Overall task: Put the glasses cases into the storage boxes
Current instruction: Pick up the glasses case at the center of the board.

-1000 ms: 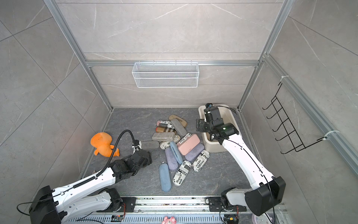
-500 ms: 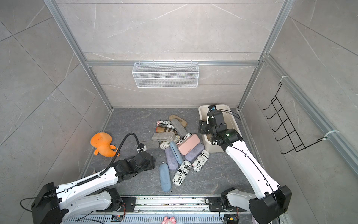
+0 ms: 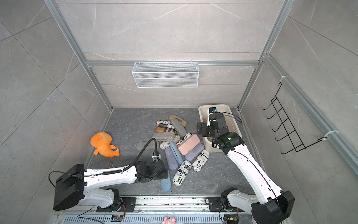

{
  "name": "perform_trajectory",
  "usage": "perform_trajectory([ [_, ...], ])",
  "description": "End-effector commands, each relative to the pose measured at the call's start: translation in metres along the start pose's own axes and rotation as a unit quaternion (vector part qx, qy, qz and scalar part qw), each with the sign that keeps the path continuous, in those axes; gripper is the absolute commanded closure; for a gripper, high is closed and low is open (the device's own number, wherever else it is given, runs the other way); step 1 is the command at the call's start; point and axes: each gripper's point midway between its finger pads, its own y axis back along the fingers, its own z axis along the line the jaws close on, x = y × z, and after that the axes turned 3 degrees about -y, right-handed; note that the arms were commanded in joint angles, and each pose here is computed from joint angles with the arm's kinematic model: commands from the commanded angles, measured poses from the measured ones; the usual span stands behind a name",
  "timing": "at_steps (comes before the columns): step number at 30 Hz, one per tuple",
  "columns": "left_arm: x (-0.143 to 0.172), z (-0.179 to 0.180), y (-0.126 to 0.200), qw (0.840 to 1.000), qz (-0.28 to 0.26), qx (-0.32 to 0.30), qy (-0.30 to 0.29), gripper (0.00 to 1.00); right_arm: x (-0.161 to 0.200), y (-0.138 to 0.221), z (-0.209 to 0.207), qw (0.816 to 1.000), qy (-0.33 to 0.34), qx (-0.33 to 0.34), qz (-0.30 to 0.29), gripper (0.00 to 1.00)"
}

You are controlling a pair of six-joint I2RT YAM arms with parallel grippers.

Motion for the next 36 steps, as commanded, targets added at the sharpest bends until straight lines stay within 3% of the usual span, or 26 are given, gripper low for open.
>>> perform_trajectory([
  [1, 0.006, -0.015, 0.003, 1.0, 0.014, -0.002, -0.002, 0.15, -0.003, 0.004, 0.001, 1.0, -0.004, -0.006, -0.012, 0.08],
  [5, 0.013, -0.027, -0.001, 1.0, 0.027, -0.002, -0.012, 0.11, -0.001, 0.004, 0.001, 1.0, -0.004, -0.006, -0.011, 0.07],
  [23, 0.04, -0.04, -0.02, 0.996, 0.089, -0.001, -0.028, 0.11, 0.0, 0.006, 0.006, 1.0, -0.007, -0.023, -0.012, 0.05],
  [28, 0.041, -0.023, -0.018, 0.996, 0.08, -0.033, -0.002, 0.11, 0.002, 0.003, 0.007, 1.0, -0.007, -0.026, -0.008, 0.05],
  [36, 0.033, -0.02, -0.005, 0.997, 0.067, -0.027, -0.007, 0.12, 0.004, 0.0, 0.01, 0.999, -0.008, -0.032, -0.002, 0.05],
])
